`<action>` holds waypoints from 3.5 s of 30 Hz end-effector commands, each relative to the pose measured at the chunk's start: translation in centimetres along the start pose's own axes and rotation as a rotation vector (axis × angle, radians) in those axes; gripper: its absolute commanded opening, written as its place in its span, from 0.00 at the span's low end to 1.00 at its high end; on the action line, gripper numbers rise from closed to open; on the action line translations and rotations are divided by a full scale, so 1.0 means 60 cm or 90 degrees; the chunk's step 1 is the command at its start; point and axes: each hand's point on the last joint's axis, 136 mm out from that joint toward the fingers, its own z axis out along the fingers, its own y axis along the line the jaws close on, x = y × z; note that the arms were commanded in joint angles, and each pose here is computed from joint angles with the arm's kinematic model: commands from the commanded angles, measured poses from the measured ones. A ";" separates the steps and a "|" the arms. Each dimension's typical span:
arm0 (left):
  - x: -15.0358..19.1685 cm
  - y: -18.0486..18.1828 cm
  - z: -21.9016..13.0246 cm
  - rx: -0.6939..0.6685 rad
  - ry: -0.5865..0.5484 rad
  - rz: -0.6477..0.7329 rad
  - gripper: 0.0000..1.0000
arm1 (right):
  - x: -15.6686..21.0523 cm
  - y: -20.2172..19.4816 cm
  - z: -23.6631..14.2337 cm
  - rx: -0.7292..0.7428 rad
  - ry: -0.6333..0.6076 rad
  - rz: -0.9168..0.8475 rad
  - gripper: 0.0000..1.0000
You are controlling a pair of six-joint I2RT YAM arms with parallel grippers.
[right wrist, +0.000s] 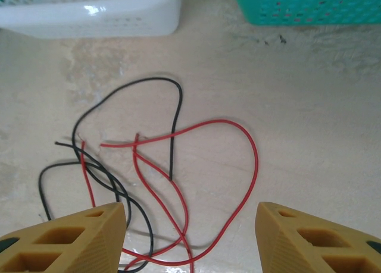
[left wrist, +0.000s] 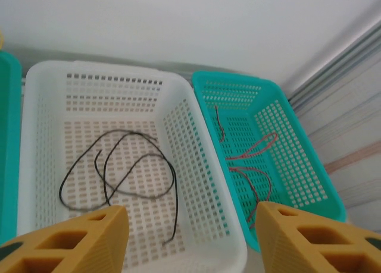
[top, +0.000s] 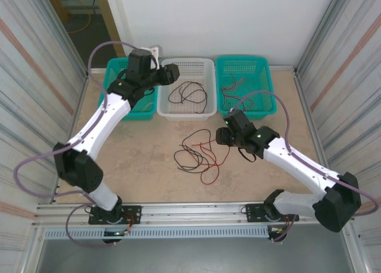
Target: Untangle the cables
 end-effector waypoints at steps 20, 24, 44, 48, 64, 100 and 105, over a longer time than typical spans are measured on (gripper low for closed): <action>0.172 -0.013 -0.176 0.083 0.062 0.004 0.46 | 0.110 0.064 0.154 0.025 0.229 -0.097 0.37; 0.192 -0.010 -0.171 0.082 0.082 -0.007 0.44 | 0.092 0.056 0.163 0.048 0.212 -0.093 0.37; 0.185 -0.014 -0.182 0.081 0.074 0.006 0.45 | 0.094 0.027 0.214 0.103 0.228 -0.080 0.00; 0.182 -0.018 -0.181 0.086 0.075 0.013 0.51 | 0.055 0.043 0.160 0.100 0.159 -0.123 0.00; 0.187 -0.070 -0.169 0.185 0.092 0.074 0.70 | -0.089 0.193 -0.187 -0.196 -0.138 -0.269 0.00; 0.155 -0.136 -0.189 0.197 -0.038 0.217 0.01 | -0.119 0.230 -0.420 -0.480 -0.280 -0.236 0.00; 0.102 -0.167 -0.245 0.238 -0.101 0.204 0.00 | -0.122 0.224 -0.407 -0.459 -0.283 -0.224 0.12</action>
